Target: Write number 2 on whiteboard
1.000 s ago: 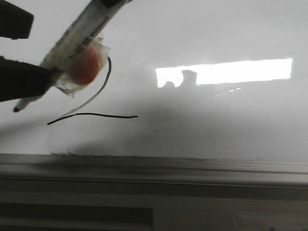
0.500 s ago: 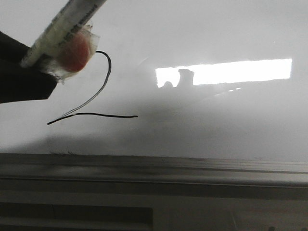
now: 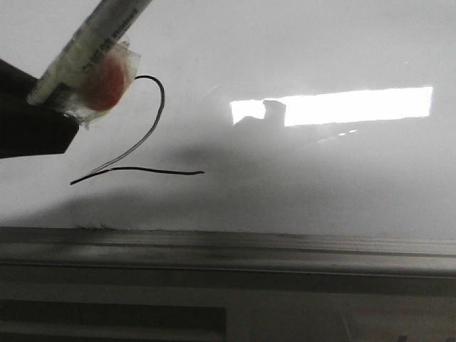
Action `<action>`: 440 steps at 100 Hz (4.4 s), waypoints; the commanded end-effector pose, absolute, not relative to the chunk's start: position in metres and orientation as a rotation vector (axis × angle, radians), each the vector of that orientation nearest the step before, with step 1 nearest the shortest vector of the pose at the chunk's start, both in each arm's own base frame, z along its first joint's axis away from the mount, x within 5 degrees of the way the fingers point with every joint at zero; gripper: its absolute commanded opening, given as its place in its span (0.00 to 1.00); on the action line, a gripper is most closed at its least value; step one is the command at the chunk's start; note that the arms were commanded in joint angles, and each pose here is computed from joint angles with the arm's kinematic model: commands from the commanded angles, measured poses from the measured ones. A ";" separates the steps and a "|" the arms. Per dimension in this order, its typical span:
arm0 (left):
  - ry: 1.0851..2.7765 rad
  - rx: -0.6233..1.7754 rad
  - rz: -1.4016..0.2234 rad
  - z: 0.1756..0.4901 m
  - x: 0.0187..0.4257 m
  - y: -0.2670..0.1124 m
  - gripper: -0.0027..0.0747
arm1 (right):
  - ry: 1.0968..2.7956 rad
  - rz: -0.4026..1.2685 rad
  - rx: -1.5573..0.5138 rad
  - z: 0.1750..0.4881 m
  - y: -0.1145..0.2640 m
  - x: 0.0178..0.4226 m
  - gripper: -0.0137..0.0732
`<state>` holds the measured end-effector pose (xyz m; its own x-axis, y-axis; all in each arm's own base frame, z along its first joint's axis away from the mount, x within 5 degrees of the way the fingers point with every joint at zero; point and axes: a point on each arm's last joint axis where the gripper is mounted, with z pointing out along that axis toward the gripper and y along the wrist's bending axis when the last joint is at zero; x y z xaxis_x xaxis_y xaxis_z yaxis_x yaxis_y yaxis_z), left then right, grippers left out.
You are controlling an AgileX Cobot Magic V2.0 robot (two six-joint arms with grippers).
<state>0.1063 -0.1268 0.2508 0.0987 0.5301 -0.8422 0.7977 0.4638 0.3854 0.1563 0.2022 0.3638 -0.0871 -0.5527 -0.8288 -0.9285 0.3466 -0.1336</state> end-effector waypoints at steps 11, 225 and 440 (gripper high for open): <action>1.783 0.815 -0.597 0.262 0.108 -0.130 0.01 | 1.624 0.512 -1.045 0.404 0.178 0.168 0.79; 2.007 0.154 -0.692 0.248 0.150 -0.112 0.04 | 1.633 0.525 -1.029 0.416 0.157 0.154 0.72; 1.398 0.457 -0.523 0.315 0.039 -0.030 0.01 | 1.219 0.464 -0.695 0.285 0.026 0.017 0.09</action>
